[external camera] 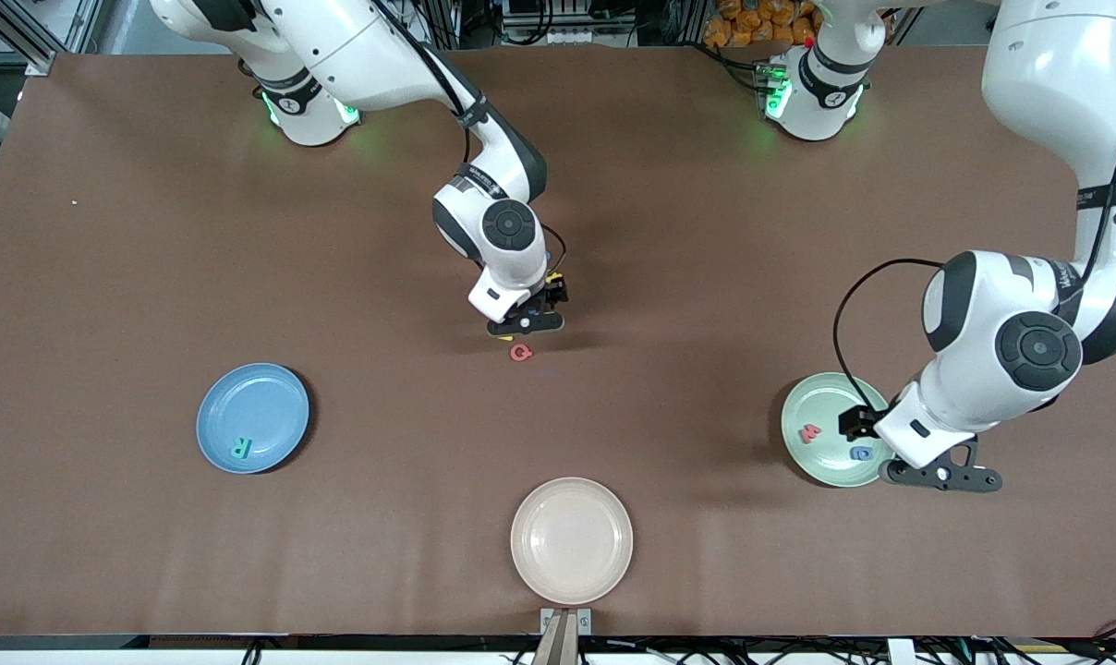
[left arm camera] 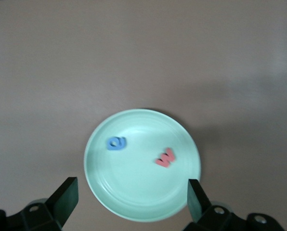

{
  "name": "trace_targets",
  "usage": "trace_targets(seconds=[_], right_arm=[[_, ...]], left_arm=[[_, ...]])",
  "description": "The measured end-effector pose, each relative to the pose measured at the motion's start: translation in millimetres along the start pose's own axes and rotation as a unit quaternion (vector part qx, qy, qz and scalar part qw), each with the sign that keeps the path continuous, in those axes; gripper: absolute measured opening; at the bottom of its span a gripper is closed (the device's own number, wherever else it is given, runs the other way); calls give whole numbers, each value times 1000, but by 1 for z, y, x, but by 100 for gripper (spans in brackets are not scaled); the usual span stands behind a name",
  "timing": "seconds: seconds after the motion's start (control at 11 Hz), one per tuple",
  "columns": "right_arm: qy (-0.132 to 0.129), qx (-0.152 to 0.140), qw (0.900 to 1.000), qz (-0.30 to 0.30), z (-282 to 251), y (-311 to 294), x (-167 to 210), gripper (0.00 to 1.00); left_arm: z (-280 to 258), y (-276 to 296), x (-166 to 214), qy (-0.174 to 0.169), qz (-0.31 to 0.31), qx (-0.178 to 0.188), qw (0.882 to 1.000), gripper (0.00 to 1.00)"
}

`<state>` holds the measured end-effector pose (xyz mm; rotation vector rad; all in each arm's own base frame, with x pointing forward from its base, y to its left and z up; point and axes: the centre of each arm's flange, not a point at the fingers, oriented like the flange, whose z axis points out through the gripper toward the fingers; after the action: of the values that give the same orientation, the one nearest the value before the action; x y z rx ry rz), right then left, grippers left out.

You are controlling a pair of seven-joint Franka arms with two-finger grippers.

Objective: Sort uppercase to blue plate, lowercase to green plate

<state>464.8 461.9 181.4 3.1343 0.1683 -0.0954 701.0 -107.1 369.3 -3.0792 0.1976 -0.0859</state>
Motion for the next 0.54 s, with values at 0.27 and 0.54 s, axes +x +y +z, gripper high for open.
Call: trace_targets(seconds=[0.27, 0.54], right_arm=[[3, 4, 1000, -3, 13, -1, 1, 100], [9, 6, 999, -30, 14, 0, 4, 100]], left_arm=[[-10, 62, -27, -20, -54, -18, 998, 100], [-4, 139, -71, -52, -110, -23, 992, 100]])
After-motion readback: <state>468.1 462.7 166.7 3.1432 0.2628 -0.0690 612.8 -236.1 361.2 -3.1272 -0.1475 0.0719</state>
